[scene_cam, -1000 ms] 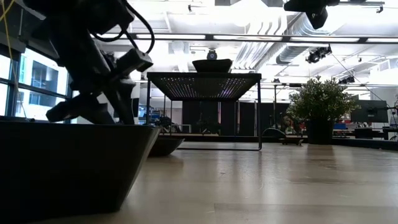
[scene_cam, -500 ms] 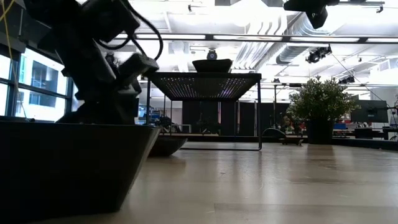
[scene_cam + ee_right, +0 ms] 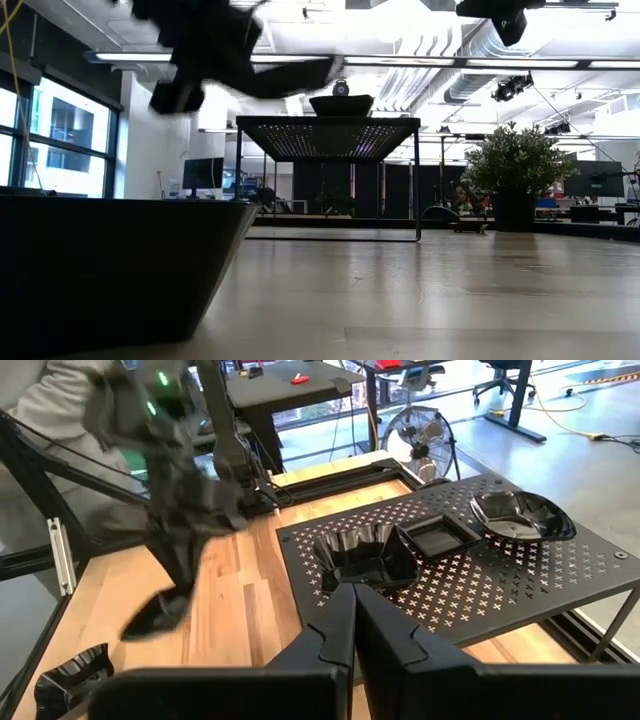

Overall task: Pick & Place Mini shaped plates
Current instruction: Stack the leaf-shaped plate on top of the stacked leaf-shaped plates on the shelf

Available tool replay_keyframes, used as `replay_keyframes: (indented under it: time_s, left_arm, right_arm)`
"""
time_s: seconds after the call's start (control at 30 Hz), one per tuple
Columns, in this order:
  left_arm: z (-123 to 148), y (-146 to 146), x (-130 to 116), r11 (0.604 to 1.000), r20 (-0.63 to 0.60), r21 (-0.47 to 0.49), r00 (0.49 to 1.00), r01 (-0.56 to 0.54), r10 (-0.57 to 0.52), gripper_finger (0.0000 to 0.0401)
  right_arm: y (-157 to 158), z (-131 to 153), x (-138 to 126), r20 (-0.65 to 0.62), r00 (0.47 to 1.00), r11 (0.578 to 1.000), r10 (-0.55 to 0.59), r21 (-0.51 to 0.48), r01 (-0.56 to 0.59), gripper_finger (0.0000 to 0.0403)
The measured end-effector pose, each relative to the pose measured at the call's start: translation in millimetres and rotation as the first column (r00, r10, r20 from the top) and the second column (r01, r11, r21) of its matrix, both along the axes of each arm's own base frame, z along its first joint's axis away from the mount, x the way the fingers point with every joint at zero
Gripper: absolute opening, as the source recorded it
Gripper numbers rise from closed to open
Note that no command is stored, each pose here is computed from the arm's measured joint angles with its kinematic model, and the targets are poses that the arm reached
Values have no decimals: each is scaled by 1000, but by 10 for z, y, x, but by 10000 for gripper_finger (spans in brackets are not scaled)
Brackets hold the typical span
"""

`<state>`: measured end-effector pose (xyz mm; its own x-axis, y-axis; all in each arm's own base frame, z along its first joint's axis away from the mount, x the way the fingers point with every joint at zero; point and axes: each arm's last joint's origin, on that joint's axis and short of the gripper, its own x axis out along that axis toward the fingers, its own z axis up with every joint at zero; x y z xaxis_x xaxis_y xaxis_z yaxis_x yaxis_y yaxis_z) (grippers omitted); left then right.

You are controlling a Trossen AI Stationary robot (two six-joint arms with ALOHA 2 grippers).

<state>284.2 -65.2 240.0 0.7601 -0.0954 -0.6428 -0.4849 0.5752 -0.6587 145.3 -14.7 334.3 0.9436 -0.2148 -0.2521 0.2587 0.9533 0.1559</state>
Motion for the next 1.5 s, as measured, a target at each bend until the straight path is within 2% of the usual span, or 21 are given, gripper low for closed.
replay_keyframes:
  time_s: [0.2,0.33,0.43,0.6,0.7,0.93,1.1,1.4,1.5]
  left_arm:
    - [632,249,79,993,-43,114,999,27,-22,1]
    - [955,658,81,981,-43,196,999,-2,11,1]
    - [1195,1023,25,978,-24,208,1000,-15,20,1]
    - [1369,1582,-109,965,-54,260,998,-10,25,1]
    - [1467,1912,-175,953,-29,303,999,-22,32,0]
    - [1456,2608,-132,936,-13,352,999,-24,31,0]
    - [1266,3020,2,930,-35,368,999,-15,30,0]
    - [979,3354,330,913,35,407,999,-16,1,0]
    - [874,3409,385,914,21,405,1000,-19,12,0]
  right_arm:
    - [-1,10,2,10,1000,1000,-3,-1,3,1]
    - [-1,32,8,34,999,1000,-2,-3,2,2]
    - [-2,52,12,57,998,1000,-6,2,6,1]
    - [-8,39,77,59,998,999,-17,32,15,2]
    - [-15,10,189,56,998,998,-24,61,21,1]
    - [-48,-65,472,60,996,995,-72,72,68,2]
    - [-65,-104,572,58,993,992,-104,74,99,1]
    - [-87,-113,580,56,982,983,-178,64,174,2]
    - [-92,-114,578,57,979,979,-196,65,192,2]
